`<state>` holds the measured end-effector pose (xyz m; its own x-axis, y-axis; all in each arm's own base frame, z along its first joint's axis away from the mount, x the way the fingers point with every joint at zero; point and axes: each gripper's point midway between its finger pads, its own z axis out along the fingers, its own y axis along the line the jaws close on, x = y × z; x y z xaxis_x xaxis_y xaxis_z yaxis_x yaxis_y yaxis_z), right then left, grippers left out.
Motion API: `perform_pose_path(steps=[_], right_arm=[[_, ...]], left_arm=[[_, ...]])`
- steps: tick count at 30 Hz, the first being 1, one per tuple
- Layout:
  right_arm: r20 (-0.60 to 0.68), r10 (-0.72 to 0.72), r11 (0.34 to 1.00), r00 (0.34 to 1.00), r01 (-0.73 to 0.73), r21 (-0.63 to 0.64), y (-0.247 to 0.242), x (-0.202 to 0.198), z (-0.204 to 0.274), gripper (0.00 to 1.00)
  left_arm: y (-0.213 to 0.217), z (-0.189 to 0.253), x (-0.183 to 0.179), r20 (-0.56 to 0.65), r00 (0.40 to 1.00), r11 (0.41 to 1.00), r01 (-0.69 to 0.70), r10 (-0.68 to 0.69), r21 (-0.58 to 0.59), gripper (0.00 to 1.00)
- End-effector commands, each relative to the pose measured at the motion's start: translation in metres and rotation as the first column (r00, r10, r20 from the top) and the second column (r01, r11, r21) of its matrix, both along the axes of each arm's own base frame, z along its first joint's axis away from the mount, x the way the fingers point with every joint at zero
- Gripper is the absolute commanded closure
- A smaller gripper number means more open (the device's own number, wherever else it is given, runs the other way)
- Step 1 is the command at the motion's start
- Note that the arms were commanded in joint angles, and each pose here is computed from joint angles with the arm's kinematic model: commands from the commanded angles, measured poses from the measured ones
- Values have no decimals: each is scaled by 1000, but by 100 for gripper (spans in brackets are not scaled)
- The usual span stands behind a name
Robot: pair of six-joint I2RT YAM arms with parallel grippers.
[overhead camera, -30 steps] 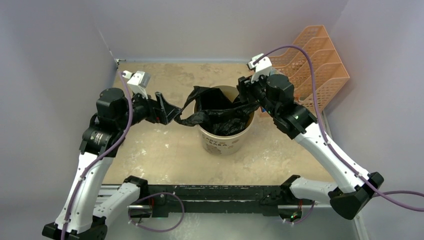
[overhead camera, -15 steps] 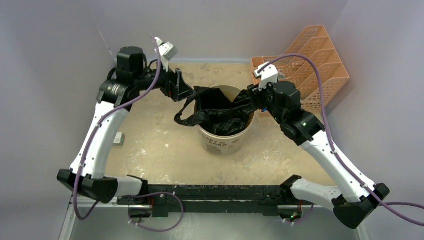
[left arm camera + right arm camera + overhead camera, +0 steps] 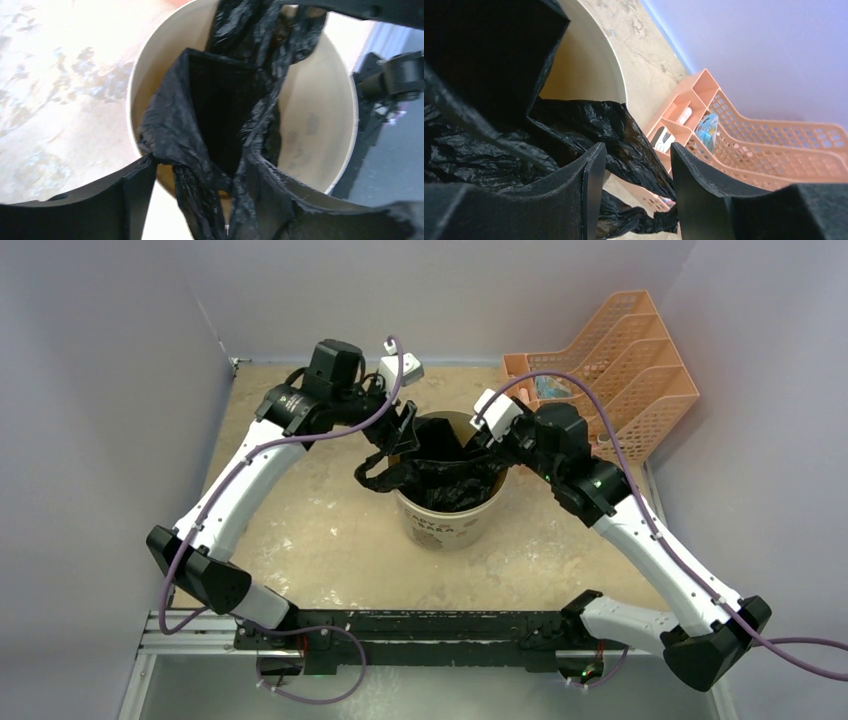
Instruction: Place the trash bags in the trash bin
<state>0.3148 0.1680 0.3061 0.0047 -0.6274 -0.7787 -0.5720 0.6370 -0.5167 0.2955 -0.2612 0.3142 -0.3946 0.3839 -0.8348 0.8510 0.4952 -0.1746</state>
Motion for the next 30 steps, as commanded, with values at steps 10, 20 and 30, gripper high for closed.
perform_pose_path(steps=[10,20,30], right_arm=[[32,224,968,974,-219,-120,11,-24,-4,45],[22,229,965,973,-224,-138,19,-12,-14,48],[68,250,967,966,-247,-55,35,-5,0,71]], left_arm=[[31,-11,17,151,975,984,-169,160,48,82],[30,-18,6,117,975,982,-187,187,-19,100],[31,-18,-4,61,976,976,-202,208,-82,100]])
